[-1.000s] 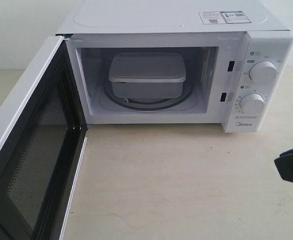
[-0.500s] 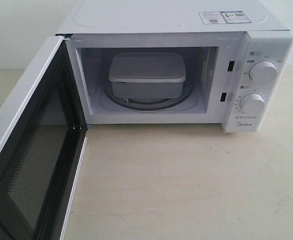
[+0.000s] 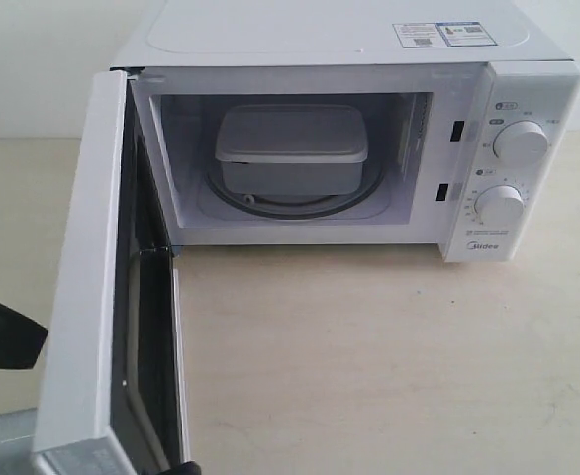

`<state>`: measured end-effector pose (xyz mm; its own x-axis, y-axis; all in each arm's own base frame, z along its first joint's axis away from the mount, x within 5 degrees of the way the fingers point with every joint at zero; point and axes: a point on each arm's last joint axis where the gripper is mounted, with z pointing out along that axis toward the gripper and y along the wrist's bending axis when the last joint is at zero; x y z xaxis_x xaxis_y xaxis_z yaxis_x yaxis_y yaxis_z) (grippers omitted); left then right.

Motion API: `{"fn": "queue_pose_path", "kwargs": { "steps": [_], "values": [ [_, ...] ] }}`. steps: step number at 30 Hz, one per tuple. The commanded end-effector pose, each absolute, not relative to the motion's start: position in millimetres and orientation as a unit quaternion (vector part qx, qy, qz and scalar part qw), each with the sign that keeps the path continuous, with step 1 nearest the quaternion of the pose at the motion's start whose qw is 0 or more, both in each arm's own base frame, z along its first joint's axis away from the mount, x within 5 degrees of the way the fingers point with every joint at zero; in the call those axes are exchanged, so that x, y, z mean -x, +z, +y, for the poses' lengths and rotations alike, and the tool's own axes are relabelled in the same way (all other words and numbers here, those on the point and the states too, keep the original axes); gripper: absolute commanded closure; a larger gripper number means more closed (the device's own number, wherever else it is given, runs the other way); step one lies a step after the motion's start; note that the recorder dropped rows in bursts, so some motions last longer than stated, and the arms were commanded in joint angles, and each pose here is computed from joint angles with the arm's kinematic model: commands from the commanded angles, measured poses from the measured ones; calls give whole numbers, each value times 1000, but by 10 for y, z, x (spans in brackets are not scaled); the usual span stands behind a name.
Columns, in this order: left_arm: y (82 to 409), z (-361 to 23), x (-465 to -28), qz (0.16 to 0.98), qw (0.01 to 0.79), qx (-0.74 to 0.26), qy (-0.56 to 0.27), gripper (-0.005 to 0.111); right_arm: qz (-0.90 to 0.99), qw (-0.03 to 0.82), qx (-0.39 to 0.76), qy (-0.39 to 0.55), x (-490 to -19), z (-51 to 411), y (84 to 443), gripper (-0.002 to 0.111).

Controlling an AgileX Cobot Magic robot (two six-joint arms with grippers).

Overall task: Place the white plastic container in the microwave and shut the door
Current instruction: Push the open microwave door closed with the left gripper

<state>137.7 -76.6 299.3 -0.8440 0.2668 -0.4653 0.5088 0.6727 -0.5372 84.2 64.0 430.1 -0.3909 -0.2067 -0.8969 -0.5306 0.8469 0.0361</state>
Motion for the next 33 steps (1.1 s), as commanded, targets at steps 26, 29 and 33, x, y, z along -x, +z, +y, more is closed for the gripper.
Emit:
{"fn": "queue_pose_path", "kwargs": {
  "steps": [26, 29, 33],
  "values": [
    [2968, -1885, -2084, 838, 254, -322, -360, 102, 812, 515, 218, 170, -719, 487, 4493, 108],
    [2979, -1874, -2105, 837, 269, -321, -351, 102, 808, 521, 209, 179, -670, 427, 4391, 108],
    [2979, -1873, -2109, 835, 273, -327, -348, 102, 827, 494, 193, 187, -646, 417, 4134, 108]
  ]
}}
